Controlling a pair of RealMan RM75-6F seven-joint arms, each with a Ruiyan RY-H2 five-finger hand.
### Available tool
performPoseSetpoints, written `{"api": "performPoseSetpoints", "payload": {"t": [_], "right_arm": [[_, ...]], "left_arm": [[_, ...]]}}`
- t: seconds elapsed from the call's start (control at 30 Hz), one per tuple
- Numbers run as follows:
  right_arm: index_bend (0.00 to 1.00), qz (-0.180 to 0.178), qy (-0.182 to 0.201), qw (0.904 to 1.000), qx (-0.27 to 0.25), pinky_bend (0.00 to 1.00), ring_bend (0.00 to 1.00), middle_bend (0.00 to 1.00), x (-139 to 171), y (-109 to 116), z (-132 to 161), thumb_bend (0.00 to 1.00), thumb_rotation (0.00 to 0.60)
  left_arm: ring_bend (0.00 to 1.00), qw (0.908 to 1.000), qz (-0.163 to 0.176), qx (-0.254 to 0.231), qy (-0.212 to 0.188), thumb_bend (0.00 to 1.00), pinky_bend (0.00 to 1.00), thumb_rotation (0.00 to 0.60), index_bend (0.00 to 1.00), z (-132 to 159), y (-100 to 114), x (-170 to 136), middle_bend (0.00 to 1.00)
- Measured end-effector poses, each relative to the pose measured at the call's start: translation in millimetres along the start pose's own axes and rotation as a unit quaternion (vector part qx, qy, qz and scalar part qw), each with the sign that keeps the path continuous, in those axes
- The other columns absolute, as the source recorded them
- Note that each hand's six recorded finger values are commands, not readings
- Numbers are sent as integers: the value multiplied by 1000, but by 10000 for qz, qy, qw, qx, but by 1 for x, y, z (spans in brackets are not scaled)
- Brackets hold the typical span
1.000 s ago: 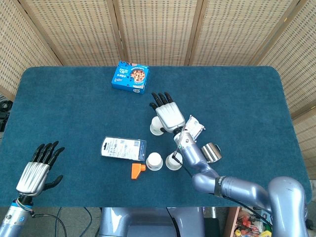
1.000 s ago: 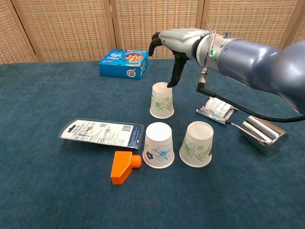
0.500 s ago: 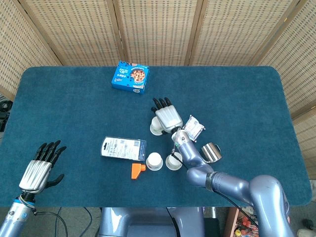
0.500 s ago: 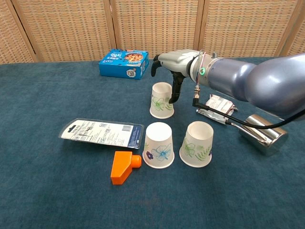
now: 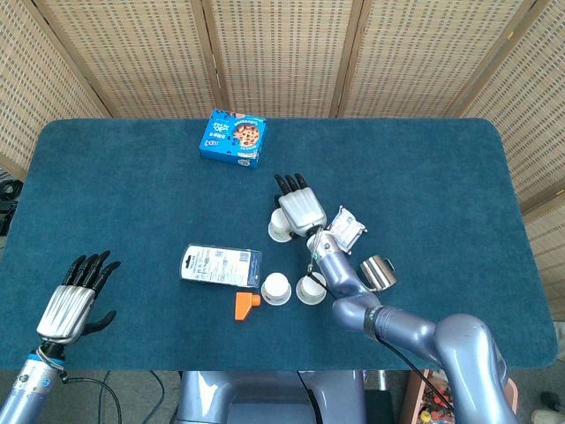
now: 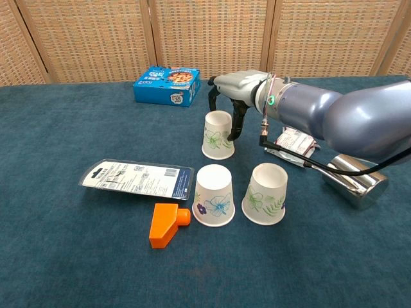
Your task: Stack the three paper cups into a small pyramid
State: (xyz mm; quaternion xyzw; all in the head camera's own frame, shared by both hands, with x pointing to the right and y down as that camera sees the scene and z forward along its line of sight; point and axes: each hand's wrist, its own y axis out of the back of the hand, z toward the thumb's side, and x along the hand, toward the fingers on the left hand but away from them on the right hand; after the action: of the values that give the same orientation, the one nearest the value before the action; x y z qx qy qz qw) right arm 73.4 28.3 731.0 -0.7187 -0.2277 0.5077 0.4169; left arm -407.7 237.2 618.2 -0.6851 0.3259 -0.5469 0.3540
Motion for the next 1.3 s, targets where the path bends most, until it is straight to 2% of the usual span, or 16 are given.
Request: {"api": "performPoseSetpoints", "payload": {"t": [0.47, 0.77, 0.97, 1.3], "right_arm": [[468, -114, 58, 9999, 54, 0, 0, 43, 3, 6, 4, 70, 600], [468, -379, 177, 9991, 52, 0, 0, 35, 14, 37, 8, 70, 600], [468, -472, 304, 9984, -33, 0, 0, 32, 36, 61, 12, 70, 600], [468, -470, 400, 9981, -22, 0, 0, 32, 105, 89, 19, 70, 600]], "left_arm": [[0, 10000, 9, 7, -15, 285, 0, 600, 99, 0, 1, -1, 0], [0, 10000, 16, 20, -82, 285, 0, 600, 99, 4, 2, -3, 0], [0, 9999, 32, 44, -154, 285, 0, 600, 99, 9, 3, -7, 0], [0, 9995, 199, 123, -223, 285, 0, 600, 100, 14, 11, -16, 0]]}}
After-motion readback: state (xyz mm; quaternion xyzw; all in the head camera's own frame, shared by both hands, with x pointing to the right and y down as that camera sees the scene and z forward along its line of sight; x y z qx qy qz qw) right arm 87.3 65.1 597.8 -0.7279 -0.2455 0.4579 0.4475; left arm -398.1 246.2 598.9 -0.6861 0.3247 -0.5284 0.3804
